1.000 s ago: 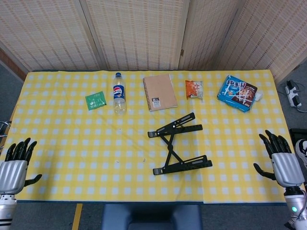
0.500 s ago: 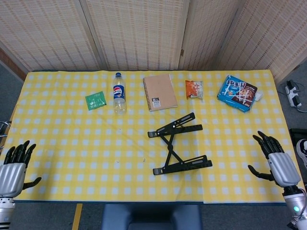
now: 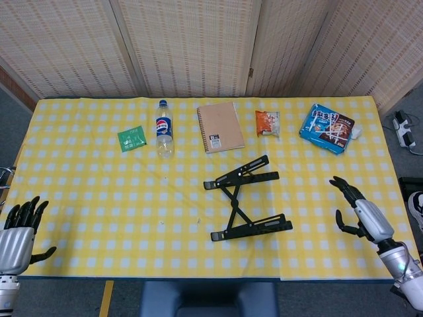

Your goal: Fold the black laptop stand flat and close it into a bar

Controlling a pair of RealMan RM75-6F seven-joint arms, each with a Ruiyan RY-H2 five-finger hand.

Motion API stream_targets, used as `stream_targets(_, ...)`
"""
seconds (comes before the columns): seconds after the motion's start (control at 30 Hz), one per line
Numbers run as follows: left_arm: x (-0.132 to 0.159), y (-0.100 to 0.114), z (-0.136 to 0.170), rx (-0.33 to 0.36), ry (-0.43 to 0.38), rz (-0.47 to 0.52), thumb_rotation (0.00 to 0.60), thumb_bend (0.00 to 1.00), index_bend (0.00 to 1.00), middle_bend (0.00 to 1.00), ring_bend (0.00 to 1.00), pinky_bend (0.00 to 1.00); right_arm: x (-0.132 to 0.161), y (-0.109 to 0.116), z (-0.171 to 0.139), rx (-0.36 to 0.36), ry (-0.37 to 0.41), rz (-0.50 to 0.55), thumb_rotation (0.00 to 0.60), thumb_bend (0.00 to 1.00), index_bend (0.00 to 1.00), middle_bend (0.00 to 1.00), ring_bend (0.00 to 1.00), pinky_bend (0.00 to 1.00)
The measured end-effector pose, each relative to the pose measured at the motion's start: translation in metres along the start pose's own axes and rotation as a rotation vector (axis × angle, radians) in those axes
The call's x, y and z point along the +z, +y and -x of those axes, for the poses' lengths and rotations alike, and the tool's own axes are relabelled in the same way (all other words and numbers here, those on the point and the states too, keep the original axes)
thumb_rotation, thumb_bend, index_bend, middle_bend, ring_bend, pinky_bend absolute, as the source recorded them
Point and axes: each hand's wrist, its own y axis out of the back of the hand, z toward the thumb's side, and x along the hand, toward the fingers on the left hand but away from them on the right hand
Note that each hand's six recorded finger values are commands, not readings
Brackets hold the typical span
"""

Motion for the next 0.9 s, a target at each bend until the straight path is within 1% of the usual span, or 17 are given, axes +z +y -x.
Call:
stream_targets(0.07,0.0,-0.001,0.0,-0.002,0.0,0.002,0.6,0.09,0.1,0.04,0.02,0.0,0.001,-0.003,0.013,0.031,0.004,0.07,0.536,0.88,0.0,0.08,0.16,0.08)
stream_targets(0.13,0.0,-0.001,0.0,-0.003,0.0,0.003,0.6,0.09,0.09,0.04,0.02,0.0,0.002,-0.006,0.024,0.053,0.004,0.113,0.537,0.89,0.0,0.12,0.2,0.11)
stream_targets(0.27,0.001,-0.001,0.0,-0.003,-0.003,0.003,0.6,0.09,0.1,0.04,0.02,0.0,0.009,-0.022,0.055,0.121,-0.005,0.198,0.542,0.93,0.0,0.2,0.27,0.17)
stream_targets(0.43,0.002,-0.001,0.0,-0.004,-0.007,0.004,0.6,0.09,0.1,0.04,0.02,0.0,0.022,-0.041,0.085,0.197,-0.009,0.253,0.543,0.97,0.01,0.21,0.27,0.17)
stream_targets(0.6,0.0,-0.002,0.001,-0.007,-0.004,0.006,0.6,0.09,0.1,0.04,0.02,0.0,0.043,-0.074,0.117,0.285,0.001,0.307,0.556,0.97,0.01,0.21,0.25,0.17)
stream_targets(0.9,-0.003,-0.004,0.0,-0.01,-0.002,0.009,0.6,0.09,0.1,0.04,0.02,0.0,0.066,-0.114,0.147,0.366,0.03,0.331,0.556,0.98,0.01,0.21,0.21,0.14)
